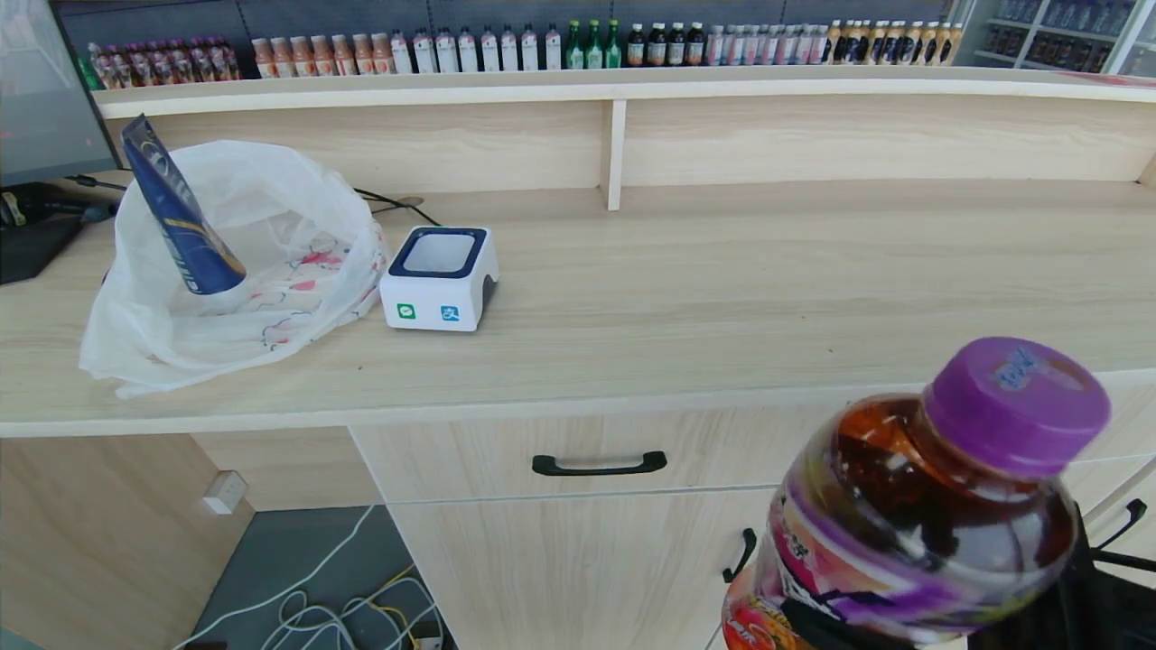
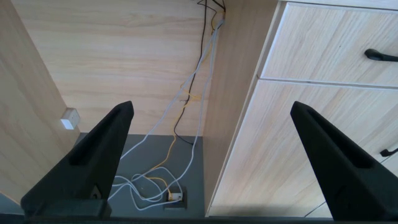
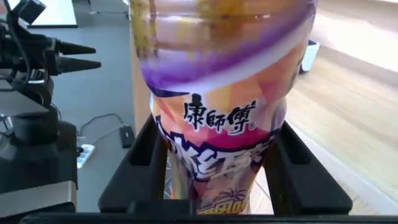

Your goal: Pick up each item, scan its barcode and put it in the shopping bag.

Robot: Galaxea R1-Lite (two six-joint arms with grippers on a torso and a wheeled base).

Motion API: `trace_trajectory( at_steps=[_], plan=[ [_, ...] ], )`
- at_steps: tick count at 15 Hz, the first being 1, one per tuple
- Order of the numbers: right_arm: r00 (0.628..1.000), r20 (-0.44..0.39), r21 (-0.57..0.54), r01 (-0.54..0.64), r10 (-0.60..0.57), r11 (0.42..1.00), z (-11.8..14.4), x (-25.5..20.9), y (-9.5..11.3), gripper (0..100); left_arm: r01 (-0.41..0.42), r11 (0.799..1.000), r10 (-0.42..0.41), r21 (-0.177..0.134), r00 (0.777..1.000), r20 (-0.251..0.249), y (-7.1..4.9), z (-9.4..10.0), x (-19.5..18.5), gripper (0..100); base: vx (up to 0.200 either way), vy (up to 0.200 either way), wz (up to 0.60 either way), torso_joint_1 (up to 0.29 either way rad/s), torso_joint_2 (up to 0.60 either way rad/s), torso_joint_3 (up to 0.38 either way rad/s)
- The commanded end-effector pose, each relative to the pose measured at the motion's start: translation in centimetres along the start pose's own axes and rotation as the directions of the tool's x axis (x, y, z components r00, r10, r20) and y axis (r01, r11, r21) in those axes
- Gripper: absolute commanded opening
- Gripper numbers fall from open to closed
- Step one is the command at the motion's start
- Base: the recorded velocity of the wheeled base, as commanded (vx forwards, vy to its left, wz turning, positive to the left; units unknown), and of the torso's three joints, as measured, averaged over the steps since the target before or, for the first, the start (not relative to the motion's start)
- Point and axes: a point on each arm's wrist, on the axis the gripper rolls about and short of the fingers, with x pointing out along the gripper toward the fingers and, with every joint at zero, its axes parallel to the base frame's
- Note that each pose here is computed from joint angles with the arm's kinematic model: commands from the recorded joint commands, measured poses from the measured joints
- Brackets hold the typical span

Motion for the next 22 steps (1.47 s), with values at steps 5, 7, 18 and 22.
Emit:
trace_trajectory(
  at_steps=[5, 7, 18, 22],
  plan=[
    [0.978, -0.048, 0.169, 0.206, -0.201, 0.964, -0.3, 2.1, -1.6, 0, -0.002, 1.000, 0.002, -0.001, 1.000, 0.000, 0.0, 0.0, 0.0, 100, 0.000, 0.000, 0.00, 0.000, 0.00, 0.000],
    [0.946, -0.043, 0.203, 0.324, -0.323, 0.924, 0.0, 3.3, -3.0, 0, 0.000, 1.000, 0.000, -0.001, 1.000, -0.001, 0.0, 0.0, 0.0, 100, 0.000, 0.000, 0.00, 0.000, 0.00, 0.000],
    [0.727, 0.235, 0.110, 0.639, -0.645, 0.761, 6.1, 6.3, -12.9, 0, 0.000, 1.000, 0.000, -0.001, 1.000, 0.000, 0.0, 0.0, 0.0, 100, 0.000, 0.000, 0.00, 0.000, 0.00, 0.000],
    [0.719, 0.269, 0.128, 0.632, -0.641, 0.764, 6.1, 7.3, -13.4, 0, -0.002, 1.000, 0.002, -0.004, 1.000, -0.001, 0.0, 0.0, 0.0, 100, 0.000, 0.050, 0.00, 0.003, 0.00, 0.001]
  ],
)
